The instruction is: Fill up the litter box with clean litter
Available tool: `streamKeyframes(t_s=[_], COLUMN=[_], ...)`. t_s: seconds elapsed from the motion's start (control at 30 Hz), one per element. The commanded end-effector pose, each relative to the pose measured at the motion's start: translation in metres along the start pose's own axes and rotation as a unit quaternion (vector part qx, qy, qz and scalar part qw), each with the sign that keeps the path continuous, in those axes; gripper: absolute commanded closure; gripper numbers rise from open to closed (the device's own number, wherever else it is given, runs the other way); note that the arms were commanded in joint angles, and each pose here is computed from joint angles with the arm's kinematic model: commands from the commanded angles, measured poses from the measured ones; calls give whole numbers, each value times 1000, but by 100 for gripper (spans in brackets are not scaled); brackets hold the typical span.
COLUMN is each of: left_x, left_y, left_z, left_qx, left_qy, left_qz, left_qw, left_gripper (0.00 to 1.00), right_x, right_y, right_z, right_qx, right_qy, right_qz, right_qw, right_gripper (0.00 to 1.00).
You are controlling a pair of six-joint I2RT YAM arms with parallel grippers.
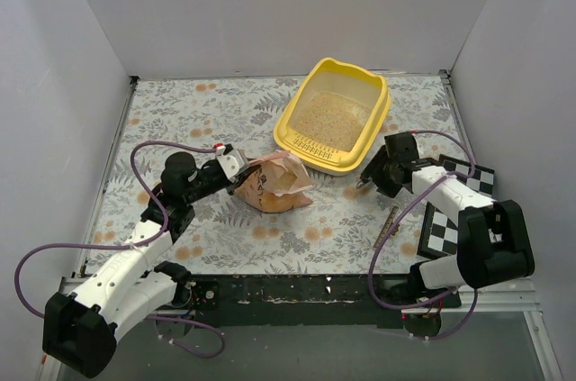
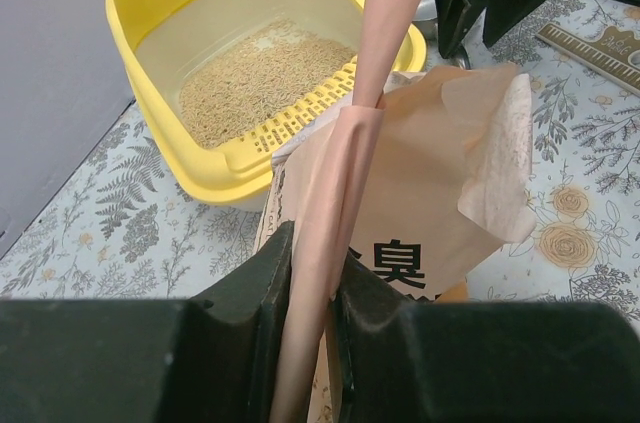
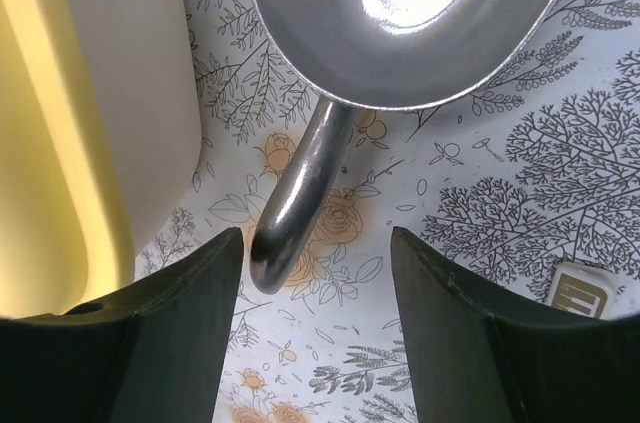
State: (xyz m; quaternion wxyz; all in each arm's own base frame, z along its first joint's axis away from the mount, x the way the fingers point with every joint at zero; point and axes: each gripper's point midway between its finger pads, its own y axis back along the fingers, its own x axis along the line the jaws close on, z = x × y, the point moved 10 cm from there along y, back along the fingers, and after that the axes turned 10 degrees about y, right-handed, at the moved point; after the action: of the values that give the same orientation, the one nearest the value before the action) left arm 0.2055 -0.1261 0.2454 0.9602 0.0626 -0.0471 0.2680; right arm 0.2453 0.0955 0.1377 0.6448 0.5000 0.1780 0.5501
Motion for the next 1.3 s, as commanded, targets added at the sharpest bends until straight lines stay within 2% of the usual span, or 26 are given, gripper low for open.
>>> streamKeyframes(t_s=[0.0,0.17,0.33,0.4,0.6,0.8,0.9,0.97,1.1,1.27], left_x=[-4,-4,-5,-5,-6,-5,-4,-2,1,6], left_y=[-1,-2,-1,0,1,2,2,1,-2,-8], left_z=[3,2,3,3,5,15,20,24,33,41], left_qx=[-11,-10,-9,-10,-14,-22,-23,-21,-15,17], left_qy=[-11,-12,-13,-15,-14,-12,-7,-3,13,35], left_qz=[-8,-6,-3,-1,1,2,5,9,11,11], left_qw=[1000,1000,1000,1000,1000,1000,1000,1000,1000,999], left_gripper=[85,84,83,83,83,83,83,83,83,85], right_x=[5,4,2,1,-8,-9,-5,0,21,53], right_y=[-7,-15,-19,-16,13,81,118,141,175,197], right_z=[7,7,6,7,17,45,56,62,63,50], right_qx=[-13,-7,-2,-3,-40,-135,-162,-180,-193,-135], right_qy=[-14,-6,5,16,66,122,158,198,298,446], right_qz=[8,-4,-12,-19,-66,-96,-104,-97,-33,19], right_qw=[1000,1000,1000,1000,995,979,969,959,934,885], right_gripper=[34,41,74,98,99,99,99,99,99,99])
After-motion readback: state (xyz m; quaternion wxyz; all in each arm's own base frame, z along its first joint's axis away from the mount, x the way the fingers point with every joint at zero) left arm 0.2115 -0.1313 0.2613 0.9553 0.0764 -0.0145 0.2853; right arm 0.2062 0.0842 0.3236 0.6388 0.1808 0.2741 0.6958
